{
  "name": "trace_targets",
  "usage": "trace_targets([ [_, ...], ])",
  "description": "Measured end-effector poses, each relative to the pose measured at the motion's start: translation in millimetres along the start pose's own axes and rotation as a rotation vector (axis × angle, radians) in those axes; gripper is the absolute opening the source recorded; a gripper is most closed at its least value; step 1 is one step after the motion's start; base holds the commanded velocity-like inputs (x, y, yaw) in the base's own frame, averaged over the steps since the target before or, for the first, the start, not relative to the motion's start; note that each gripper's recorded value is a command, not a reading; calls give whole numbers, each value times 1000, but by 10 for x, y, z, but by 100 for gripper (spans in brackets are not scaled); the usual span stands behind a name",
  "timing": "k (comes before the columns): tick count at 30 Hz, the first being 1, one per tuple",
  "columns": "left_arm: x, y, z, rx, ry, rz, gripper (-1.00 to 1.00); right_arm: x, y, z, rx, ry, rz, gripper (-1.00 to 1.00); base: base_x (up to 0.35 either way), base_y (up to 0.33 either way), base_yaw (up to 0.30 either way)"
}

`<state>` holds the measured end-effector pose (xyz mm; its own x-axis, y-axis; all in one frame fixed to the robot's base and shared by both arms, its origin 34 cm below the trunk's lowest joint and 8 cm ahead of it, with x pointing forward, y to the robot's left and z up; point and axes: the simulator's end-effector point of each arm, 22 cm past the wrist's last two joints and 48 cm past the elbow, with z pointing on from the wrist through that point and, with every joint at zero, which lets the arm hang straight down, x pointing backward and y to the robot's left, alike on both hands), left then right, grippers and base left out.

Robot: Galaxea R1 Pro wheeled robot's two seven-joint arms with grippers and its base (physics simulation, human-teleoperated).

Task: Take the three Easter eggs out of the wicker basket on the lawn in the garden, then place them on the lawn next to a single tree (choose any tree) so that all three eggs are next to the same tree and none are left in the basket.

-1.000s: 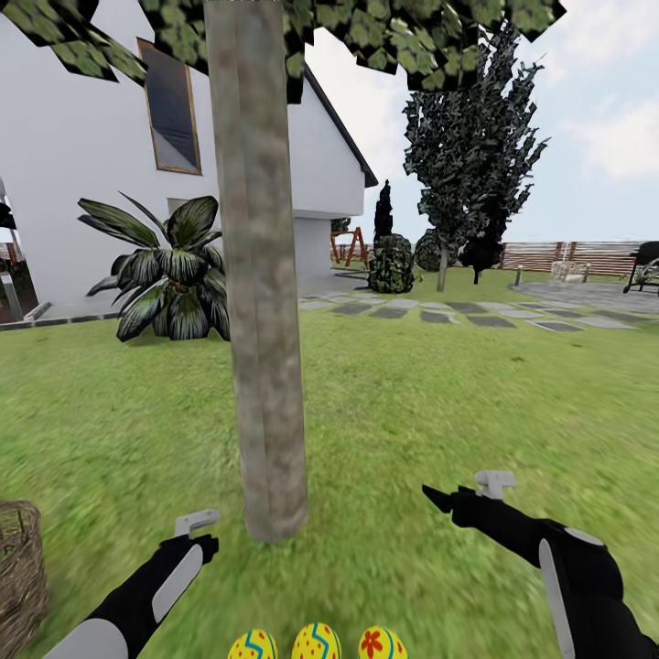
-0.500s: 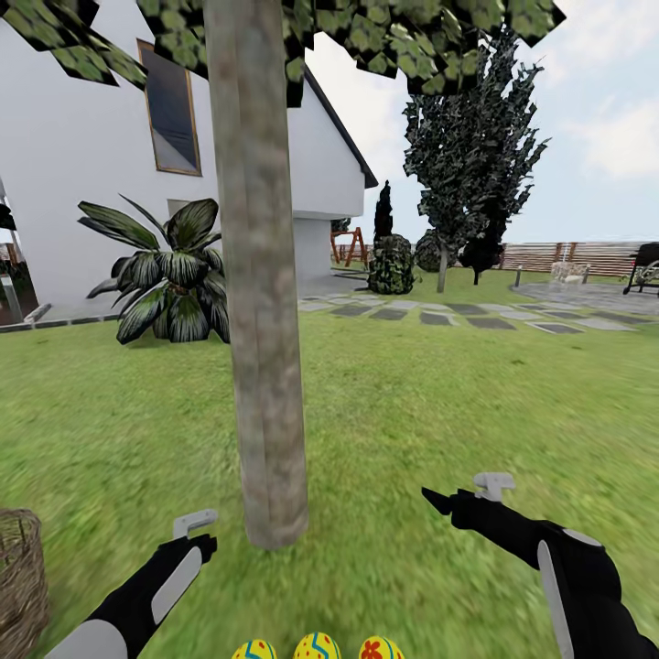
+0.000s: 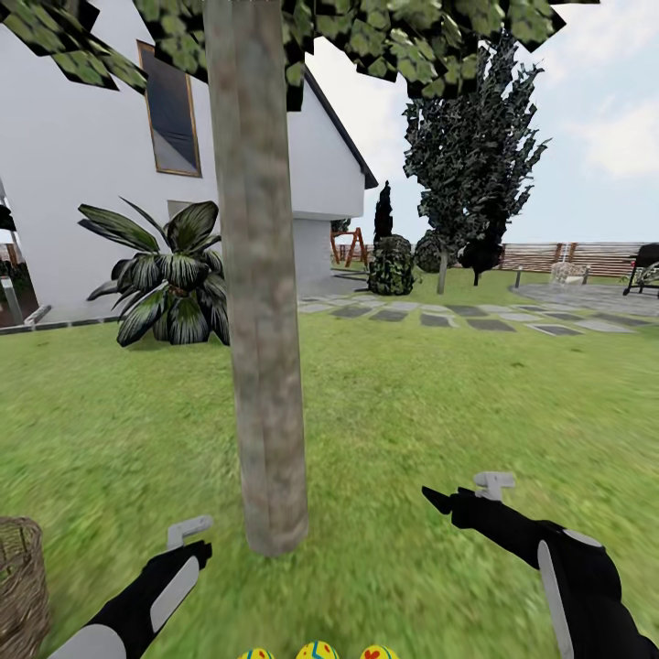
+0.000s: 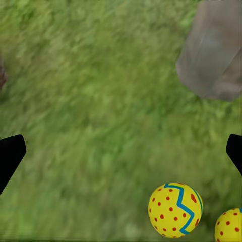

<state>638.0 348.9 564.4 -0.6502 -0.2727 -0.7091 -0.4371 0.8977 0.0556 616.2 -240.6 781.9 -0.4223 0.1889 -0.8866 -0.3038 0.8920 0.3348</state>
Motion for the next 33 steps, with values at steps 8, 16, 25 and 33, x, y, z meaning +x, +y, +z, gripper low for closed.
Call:
trace_targets([
  [8, -84, -11, -91, -1, 5, -6, 100, -152, 59, -22, -3, 1, -1, 100, 0, 0, 0],
  [16, 107, 35, -183, -8, 46, 7, 100, -304, 102, -54, -3, 1, 0, 100, 0, 0, 0],
  [25, 257, 153, -287, -23, 16, -20, 100, -470, 151, -89, -2, 1, 0, 100, 0, 0, 0],
  [33, 459, 384, -308, -64, 36, -19, 100, -594, 196, -112, -3, 5, 5, 100, 0, 0, 0],
])
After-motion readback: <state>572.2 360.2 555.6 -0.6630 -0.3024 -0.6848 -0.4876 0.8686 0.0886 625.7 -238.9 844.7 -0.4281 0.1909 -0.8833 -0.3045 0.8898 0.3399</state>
